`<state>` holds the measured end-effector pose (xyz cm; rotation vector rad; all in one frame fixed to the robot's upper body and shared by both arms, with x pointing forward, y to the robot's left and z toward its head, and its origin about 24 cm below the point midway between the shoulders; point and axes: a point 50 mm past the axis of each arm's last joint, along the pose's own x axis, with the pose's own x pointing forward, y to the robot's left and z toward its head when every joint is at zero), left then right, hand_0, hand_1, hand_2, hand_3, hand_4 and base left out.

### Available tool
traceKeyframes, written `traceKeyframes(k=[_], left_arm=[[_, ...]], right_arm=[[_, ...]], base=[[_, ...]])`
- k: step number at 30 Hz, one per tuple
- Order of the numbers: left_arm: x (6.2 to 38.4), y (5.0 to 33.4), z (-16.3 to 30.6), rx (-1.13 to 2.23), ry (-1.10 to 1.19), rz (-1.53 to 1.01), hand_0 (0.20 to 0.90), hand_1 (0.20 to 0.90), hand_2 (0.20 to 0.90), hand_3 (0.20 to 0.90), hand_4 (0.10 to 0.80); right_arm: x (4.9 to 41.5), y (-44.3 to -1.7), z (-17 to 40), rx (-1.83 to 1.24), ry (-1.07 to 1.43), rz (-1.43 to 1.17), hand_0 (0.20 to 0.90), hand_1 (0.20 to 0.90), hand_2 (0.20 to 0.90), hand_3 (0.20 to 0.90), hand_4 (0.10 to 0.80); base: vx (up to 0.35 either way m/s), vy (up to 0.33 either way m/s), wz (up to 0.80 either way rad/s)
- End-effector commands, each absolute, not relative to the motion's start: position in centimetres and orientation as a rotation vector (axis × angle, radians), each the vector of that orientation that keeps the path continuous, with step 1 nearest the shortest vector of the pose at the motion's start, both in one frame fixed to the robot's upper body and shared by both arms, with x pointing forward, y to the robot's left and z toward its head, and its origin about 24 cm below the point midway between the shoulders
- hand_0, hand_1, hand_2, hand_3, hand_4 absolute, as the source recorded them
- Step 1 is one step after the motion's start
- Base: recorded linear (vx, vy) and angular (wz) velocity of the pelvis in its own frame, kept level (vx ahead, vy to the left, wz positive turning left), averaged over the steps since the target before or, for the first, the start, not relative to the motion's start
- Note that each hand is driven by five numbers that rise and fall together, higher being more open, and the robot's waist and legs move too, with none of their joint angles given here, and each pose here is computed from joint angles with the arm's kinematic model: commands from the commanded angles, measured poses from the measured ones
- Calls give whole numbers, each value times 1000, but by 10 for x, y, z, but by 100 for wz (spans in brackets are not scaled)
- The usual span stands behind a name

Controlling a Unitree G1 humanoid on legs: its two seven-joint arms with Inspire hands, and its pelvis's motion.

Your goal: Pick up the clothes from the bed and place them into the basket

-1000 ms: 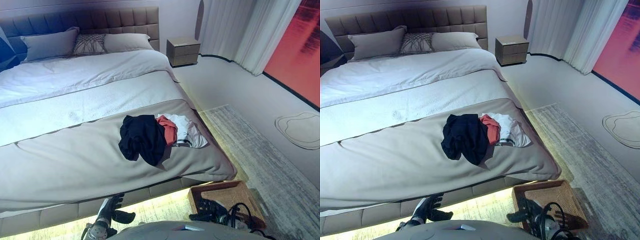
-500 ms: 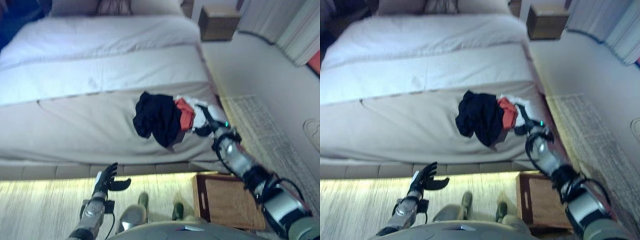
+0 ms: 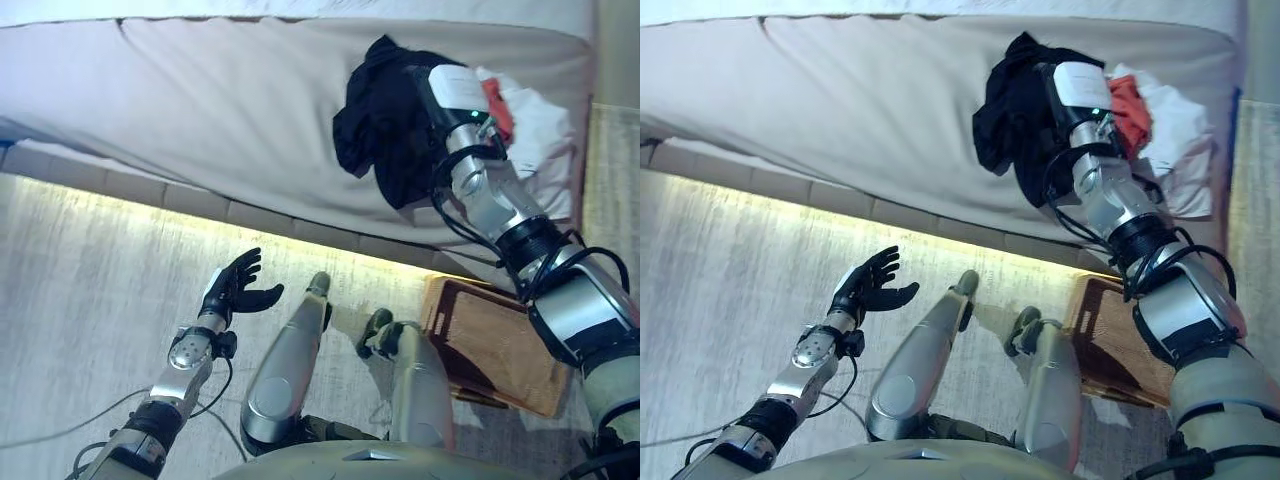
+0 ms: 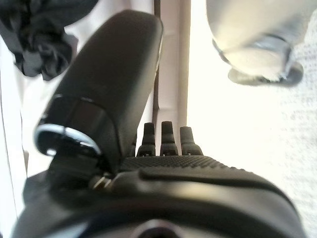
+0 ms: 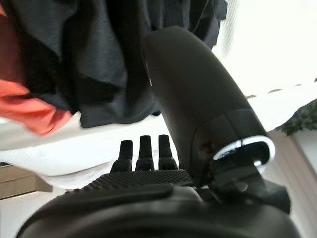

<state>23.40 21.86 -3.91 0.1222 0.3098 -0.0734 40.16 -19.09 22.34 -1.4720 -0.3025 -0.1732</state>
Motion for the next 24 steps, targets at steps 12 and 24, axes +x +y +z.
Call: traceKeyframes(k=[12,24], left_arm=[[239,228,34,-105,-65,-108,900,900,900,900,800],[238,235,53,-153,-153,-83,900,900,900,900,800]], right_arm=[[406,-230,339,-1537,-166,-483,900,900,900,900,800],[401,-277,328,-1419,120,-522,300,300,300,200,100]], base=[[-90,45,8],[1,-26,12]])
